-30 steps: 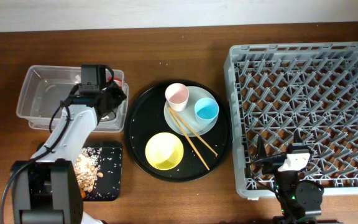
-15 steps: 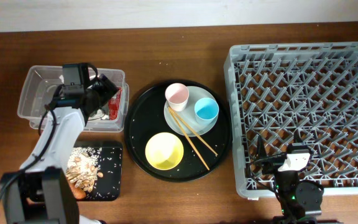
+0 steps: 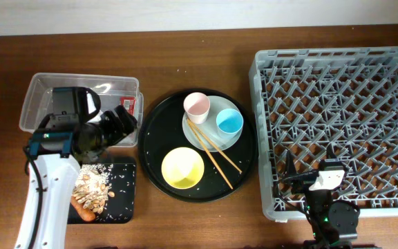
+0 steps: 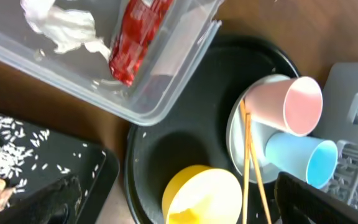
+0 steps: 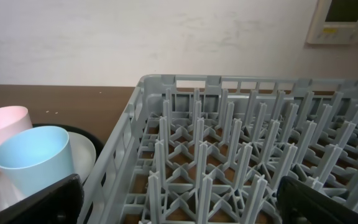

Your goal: Sort waste into correct bins and load items into the dishwasher rack

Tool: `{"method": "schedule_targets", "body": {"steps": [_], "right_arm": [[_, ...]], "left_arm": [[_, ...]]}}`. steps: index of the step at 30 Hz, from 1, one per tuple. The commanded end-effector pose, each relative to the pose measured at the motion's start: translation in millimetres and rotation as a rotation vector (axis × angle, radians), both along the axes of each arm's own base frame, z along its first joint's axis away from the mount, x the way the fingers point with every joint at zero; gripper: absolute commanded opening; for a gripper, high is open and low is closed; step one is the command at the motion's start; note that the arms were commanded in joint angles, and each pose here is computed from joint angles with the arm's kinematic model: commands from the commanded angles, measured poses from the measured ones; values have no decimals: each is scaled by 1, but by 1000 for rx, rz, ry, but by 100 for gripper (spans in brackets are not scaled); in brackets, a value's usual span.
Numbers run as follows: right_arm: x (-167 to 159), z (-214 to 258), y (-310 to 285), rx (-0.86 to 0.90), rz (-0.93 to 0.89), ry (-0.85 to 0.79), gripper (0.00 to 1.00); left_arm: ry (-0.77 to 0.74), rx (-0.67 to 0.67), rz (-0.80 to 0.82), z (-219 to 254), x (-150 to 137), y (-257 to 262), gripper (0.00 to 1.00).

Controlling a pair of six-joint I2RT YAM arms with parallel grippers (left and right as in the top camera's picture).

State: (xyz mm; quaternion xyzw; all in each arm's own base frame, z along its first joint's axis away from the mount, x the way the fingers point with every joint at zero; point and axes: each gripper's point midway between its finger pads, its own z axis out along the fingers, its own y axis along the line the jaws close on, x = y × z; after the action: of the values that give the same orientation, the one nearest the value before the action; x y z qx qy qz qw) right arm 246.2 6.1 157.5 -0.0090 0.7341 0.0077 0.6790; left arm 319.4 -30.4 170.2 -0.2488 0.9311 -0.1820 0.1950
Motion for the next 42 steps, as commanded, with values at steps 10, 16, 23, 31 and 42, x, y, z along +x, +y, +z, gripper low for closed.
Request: {"method": "schedule_targets", "body": {"steps": [10, 16, 23, 31, 42], "right_arm": [[-20, 29, 31, 324, 146, 103, 98], [-62, 162, 39, 256, 177, 397, 98], [-37, 160, 77, 236, 407, 929, 73], [22, 35, 127, -63, 498, 1348, 48], [9, -35, 202, -325, 640, 1473, 46]], "left_arm": [[-378, 2, -165, 93, -18, -14, 96], [-454, 22, -134, 114, -31, -5, 99], [-396, 16, -130, 104, -39, -5, 99], [-387, 32, -117, 102, -40, -2, 99], [-214, 14, -113, 61, -31, 1, 99]]}}
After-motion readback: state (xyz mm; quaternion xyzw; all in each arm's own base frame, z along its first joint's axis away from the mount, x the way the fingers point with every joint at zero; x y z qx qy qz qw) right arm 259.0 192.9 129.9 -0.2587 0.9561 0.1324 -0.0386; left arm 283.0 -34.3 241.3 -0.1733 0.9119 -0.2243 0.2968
